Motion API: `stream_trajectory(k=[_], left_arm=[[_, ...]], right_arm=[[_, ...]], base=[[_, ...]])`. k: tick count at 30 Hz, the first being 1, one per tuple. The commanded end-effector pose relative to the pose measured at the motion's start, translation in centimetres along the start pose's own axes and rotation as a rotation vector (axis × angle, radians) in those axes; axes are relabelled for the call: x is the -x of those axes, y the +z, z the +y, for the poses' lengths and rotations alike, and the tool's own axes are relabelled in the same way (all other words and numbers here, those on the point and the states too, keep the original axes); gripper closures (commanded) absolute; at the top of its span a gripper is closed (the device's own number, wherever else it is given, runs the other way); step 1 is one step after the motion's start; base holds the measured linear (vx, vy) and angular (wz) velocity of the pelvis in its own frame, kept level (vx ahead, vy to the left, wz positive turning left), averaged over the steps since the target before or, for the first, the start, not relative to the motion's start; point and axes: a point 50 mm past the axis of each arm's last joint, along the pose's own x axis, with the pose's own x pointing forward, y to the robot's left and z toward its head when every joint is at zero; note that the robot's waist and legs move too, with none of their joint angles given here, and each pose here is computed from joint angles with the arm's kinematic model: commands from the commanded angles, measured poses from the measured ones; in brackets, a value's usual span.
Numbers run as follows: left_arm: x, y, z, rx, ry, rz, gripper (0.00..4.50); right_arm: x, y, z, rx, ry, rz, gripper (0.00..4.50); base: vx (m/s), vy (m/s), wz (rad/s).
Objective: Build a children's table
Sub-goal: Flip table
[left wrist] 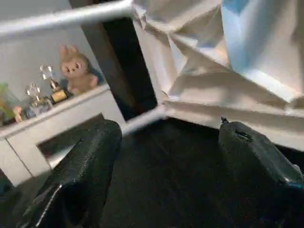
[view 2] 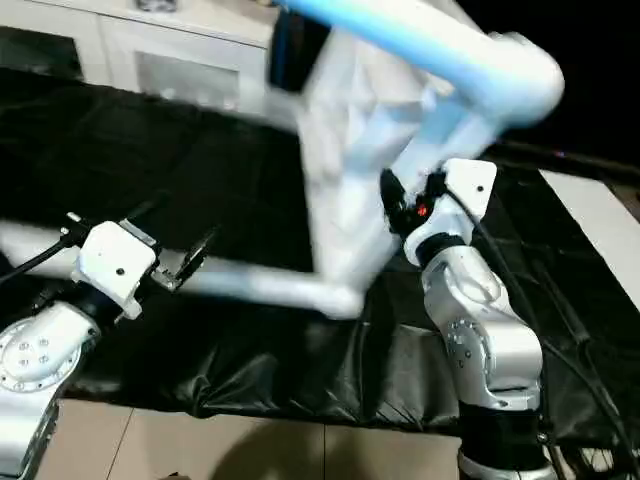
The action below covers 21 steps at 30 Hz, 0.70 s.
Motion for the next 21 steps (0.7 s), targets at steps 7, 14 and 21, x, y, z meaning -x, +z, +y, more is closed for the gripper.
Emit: stream_trajectory(k=[7,14,21], left_arm=[[-2.3,2.4,1.0,-0.127,-0.033,-0.110,0.79],[-3.5,5.9,1.1,-0.271,-0.094,-0.263,0.43],[-2.9,8.5,1.1,-0.393,-0.120,-0.421,0.01]], right_arm=[[-1.7,-4.2,0.7,0.086,-0.027,0.231,2.57],[-4.0,-6.0,3.2,0.242,0.033,0.258,2.01],[-5.2,-5.5,4.7,0.242,0.030,0.215,1.42]], base=[[0.000,0.000,0.00],[0.000,0.000,0.00],[0.000,0.000,0.00]])
